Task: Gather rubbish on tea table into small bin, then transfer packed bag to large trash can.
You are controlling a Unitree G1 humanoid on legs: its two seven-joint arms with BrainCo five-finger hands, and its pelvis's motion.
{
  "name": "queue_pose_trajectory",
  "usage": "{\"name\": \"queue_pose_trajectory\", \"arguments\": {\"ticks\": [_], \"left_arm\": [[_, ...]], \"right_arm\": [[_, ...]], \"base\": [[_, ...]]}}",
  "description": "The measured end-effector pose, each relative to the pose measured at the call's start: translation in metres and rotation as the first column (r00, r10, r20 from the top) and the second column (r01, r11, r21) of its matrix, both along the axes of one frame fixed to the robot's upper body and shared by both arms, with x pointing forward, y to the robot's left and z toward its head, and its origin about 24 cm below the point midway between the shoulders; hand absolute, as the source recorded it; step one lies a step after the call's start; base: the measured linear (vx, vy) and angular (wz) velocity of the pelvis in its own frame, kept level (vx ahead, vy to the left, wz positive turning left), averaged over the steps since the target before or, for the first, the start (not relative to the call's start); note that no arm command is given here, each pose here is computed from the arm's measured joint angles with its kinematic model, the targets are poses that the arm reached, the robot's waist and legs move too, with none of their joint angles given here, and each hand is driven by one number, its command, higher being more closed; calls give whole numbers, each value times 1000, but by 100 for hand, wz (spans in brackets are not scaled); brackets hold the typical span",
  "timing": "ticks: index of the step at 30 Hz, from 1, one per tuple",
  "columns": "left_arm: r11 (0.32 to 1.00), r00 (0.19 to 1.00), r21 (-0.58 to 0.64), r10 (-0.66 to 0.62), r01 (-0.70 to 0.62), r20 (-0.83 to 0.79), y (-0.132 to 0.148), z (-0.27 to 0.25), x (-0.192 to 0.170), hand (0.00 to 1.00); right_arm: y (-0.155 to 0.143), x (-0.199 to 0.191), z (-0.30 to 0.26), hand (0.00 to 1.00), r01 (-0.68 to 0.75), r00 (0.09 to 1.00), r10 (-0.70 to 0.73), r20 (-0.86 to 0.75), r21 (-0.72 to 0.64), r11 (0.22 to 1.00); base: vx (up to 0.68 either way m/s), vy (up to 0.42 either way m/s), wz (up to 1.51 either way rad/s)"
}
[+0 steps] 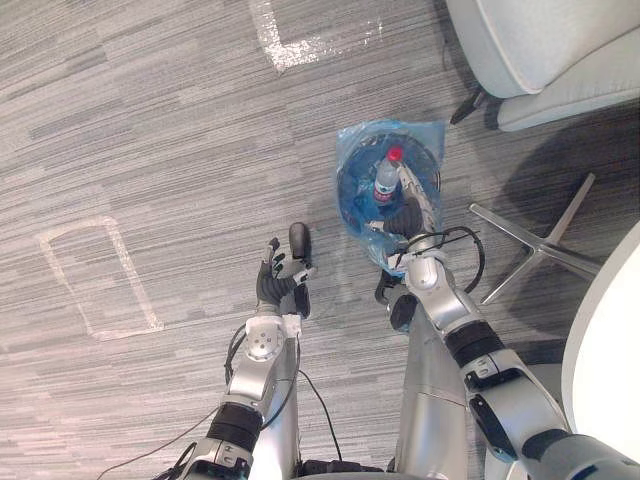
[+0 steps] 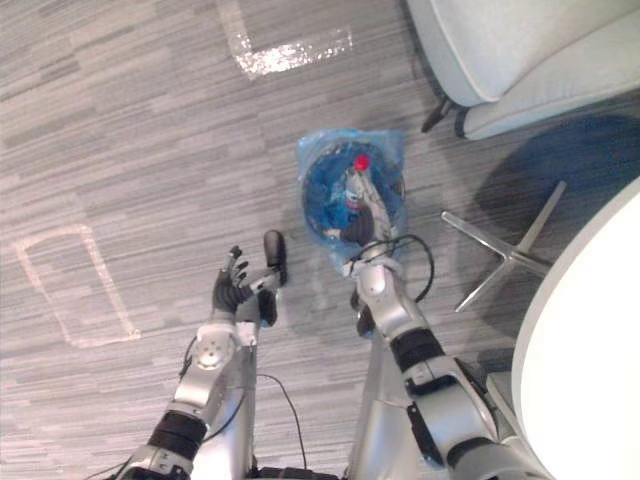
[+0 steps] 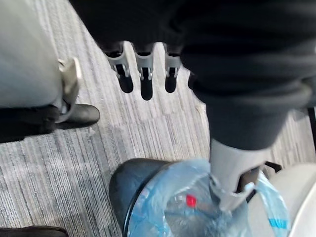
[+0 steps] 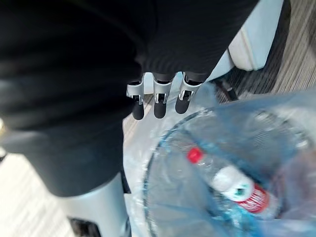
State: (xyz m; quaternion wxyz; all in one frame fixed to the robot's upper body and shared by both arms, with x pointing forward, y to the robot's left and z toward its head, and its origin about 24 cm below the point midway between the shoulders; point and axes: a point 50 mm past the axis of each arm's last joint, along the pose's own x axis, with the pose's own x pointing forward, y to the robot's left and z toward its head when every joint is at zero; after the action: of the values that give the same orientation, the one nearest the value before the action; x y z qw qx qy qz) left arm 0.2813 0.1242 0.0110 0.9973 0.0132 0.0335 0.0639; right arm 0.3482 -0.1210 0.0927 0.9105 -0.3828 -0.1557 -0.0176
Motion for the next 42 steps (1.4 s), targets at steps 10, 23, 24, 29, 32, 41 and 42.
{"name": "queue_pose_trajectory", "arguments": {"ticks": [10, 23, 24, 29, 32, 41, 42], "left_arm": [[997, 993, 63, 44, -38, -108, 8, -26, 6, 0], [997, 989, 8, 76, -76, -124, -1, -20, 26, 0], [997, 989, 7, 81, -80, -120, -2, -19, 28, 0], [996, 989, -21, 85, -88, -123, -7, -17, 30, 0], [994, 990, -59, 89, -96, -106, -12, -10, 36, 0], [990, 993, -96, 95, -101, -71, -13, -1, 42, 0], [989, 993, -100, 100, -106, -64, -12, 0, 43, 0]], "right_arm": [[33, -6, -28, 0, -62, 997, 50, -62, -206, 977], [26, 18, -36, 0, 22, 986, -85, -142, -398, 917], [26, 21, -34, 0, 27, 986, -91, -139, -404, 914], [22, 26, -32, 100, 64, 979, -135, -150, -401, 914], [14, 29, -30, 100, 83, 975, -165, -147, -449, 890], [9, 36, -18, 100, 105, 977, -177, -122, -450, 887], [10, 36, -16, 100, 105, 978, -173, -116, -444, 890]], "base": [[-39, -3, -7], [-21, 0, 1], [-9, -15, 6], [-5, -1, 2], [-32, -9, 29], [-32, -11, 8], [-41, 5, 0]]}}
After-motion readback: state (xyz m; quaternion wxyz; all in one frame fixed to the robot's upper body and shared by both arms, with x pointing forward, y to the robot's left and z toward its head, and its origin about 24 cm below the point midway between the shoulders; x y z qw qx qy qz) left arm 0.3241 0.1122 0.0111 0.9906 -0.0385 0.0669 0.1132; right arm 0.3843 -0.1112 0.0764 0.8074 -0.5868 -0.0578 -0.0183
